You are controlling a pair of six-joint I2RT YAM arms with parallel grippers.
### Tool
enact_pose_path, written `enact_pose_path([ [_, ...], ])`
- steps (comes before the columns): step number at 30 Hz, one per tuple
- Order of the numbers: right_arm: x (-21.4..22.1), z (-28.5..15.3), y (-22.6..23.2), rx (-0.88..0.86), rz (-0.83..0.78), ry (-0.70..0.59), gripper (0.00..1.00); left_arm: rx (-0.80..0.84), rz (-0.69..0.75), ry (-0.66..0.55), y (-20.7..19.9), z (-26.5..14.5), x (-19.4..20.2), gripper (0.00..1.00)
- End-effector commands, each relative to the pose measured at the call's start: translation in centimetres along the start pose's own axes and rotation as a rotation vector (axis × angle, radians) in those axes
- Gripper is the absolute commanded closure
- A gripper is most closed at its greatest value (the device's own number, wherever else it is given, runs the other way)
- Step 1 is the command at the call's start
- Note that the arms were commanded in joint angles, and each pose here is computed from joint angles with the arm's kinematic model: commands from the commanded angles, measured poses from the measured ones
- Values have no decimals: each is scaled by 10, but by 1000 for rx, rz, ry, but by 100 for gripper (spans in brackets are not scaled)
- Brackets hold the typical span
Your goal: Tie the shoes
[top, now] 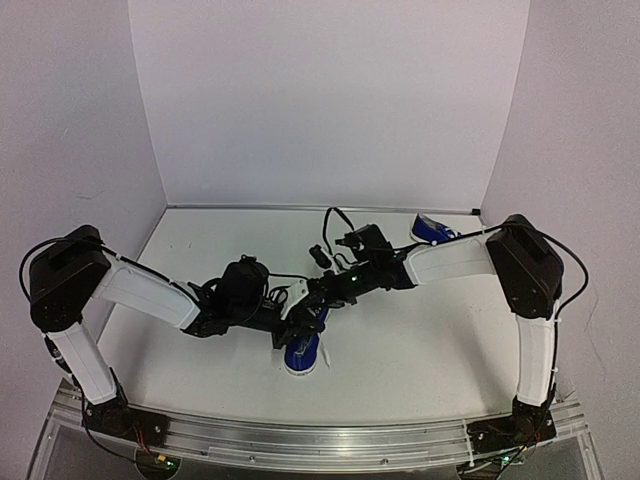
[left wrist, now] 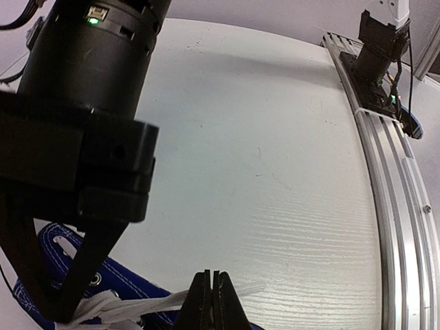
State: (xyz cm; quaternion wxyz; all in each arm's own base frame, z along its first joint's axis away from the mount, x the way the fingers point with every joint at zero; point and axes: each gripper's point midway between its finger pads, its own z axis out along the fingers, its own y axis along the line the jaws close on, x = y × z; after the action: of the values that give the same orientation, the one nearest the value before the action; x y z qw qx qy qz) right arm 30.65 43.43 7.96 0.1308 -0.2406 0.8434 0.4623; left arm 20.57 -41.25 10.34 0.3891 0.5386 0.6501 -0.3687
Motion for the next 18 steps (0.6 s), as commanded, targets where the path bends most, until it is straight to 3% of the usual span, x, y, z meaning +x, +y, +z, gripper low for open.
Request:
enact_pose_path([
  [1,-17,3,7,-12,-48,-33,100,42,57,1,-12,11,-9,100],
  [15,-19,-2,18,-44,-76,-28,100,16,76,48,-13,21,-3,100],
  [18,-14,-7,23,-57,-92,-22,100,-4,56,17,-11,15,-8,92],
])
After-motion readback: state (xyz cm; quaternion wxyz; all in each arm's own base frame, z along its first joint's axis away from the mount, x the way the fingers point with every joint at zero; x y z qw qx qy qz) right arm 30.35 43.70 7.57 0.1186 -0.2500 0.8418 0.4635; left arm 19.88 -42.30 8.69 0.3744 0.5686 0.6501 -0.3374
